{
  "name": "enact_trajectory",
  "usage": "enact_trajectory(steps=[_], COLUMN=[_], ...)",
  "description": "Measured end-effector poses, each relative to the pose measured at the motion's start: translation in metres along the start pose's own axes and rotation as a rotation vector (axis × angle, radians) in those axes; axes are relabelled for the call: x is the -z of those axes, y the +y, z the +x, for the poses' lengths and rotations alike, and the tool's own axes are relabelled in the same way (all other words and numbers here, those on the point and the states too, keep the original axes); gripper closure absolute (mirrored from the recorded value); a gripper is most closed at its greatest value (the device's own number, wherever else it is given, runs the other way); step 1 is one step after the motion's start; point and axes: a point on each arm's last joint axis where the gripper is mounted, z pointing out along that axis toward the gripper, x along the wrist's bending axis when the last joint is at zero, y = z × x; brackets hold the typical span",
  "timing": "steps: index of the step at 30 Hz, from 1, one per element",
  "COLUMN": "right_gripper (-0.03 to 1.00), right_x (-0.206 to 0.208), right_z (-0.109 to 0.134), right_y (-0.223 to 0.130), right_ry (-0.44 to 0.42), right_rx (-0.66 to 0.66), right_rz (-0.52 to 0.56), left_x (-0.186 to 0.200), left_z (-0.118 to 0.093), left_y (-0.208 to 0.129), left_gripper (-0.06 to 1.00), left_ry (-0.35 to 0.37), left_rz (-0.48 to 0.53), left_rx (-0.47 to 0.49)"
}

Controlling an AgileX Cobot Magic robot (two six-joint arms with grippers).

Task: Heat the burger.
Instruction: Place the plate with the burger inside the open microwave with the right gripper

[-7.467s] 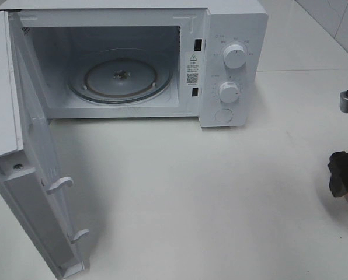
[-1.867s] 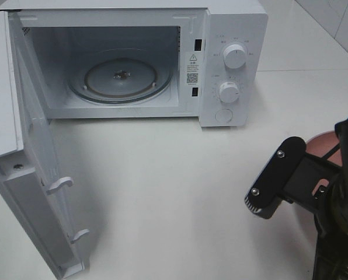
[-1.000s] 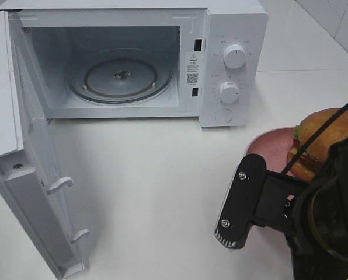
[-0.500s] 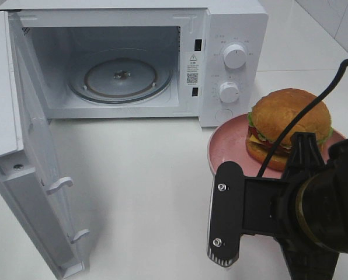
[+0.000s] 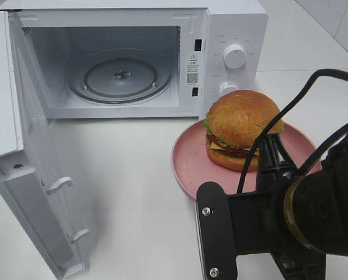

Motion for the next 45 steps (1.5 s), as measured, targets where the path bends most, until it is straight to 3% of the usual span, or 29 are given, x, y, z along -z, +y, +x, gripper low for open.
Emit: enact_trajectory(steps=[21, 29, 45], right_gripper=[0.92, 0.92, 0.92], right_x=[0.001, -0.007, -0.025], right_z=[-0.01, -0.025, -0.042], right_y=[0.018, 0.015, -0.011], right_ry=[-0.116, -0.15, -0.088], right_rx=[0.173, 0.253, 0.438], right_rz=[-0.214, -0.284, -0.274], left_x=[0.0, 0.0, 0.0], left_z=[0.0, 0.0, 0.0], left_y=[0.0, 0.0, 0.0], left_gripper=[-0.04, -0.04, -0.04], left_ry=[0.0, 0.0, 0.0], left_rz=[0.0, 0.0, 0.0], left_rx=[0.0, 0.0, 0.0])
